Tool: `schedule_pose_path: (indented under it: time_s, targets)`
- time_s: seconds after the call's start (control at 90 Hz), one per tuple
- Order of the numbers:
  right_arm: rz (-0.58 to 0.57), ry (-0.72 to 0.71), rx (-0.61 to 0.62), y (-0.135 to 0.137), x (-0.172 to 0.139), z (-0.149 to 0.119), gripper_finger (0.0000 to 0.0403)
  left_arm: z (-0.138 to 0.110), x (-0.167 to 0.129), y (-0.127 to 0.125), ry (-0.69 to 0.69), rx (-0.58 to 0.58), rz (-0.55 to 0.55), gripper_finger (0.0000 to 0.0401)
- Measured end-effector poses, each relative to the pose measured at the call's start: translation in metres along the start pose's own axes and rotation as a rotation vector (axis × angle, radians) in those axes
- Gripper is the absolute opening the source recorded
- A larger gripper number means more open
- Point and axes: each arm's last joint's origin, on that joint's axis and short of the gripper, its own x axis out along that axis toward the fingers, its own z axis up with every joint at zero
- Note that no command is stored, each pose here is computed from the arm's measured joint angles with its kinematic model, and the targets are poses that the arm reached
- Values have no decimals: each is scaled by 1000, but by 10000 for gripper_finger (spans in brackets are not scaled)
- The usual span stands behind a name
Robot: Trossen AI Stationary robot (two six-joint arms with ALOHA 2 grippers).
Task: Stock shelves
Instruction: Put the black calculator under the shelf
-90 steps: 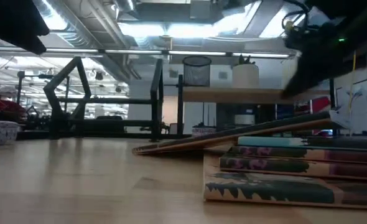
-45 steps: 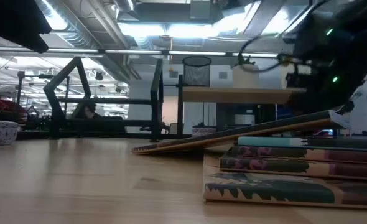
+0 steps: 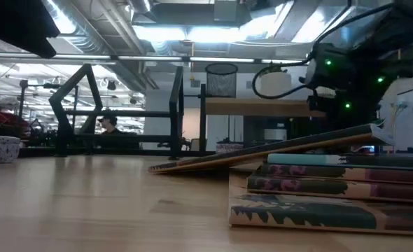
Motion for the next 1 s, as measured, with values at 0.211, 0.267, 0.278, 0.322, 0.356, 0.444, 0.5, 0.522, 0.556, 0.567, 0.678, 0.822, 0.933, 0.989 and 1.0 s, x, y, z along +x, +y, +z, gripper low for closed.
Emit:
schedule_pose_path:
  time_s: [0.211, 0.267, 0.278, 0.322, 0.356, 0.444, 0.5, 0.522, 0.556, 0.567, 0.678, 0.822, 0.933, 0.989, 1.0]
  targets:
    - [63, -12, -99, 0, -19, -3, 0, 0, 0, 0, 0, 9, 0, 138]
    - [120, -15, -140, 3, -32, -8, 0, 0, 0, 0, 0, 8, -1, 138]
    - [132, -15, -148, 3, -34, -9, 0, 0, 0, 0, 0, 9, -1, 138]
    - [187, -11, -188, 5, -45, -15, 0, 0, 0, 0, 0, 8, 0, 138]
    - [237, -10, -216, 8, -53, -20, 0, 0, 0, 0, 0, 8, -1, 138]
    - [373, 10, -288, 17, -69, -34, 0, 0, 0, 0, 0, 6, -1, 138]
    - [443, 29, -341, 22, -76, -42, 0, 0, 0, 0, -4, 4, -1, 138]
    - [462, 35, -362, 24, -78, -46, 0, 0, 0, 0, -7, 4, -1, 138]
    - [482, 42, -385, 27, -80, -50, 0, 0, 0, 0, -13, 2, -1, 138]
    - [485, 45, -391, 28, -80, -51, 0, 0, 0, 0, -14, 1, -2, 138]
    - [469, 49, -430, 34, -75, -61, 0, 1, 0, 0, -23, 0, -3, 138]
    - [358, 38, -439, 35, -59, -62, 0, 1, 0, 0, -26, 3, -3, 138]
    - [304, 27, -406, 35, -49, -55, 0, 1, 0, -1, -26, 2, -4, 138]
    - [283, 22, -389, 34, -45, -50, 0, 1, 0, -1, -25, 1, -4, 138]
    - [277, 18, -389, 33, -44, -50, 0, 1, 0, -1, -26, 1, -4, 138]
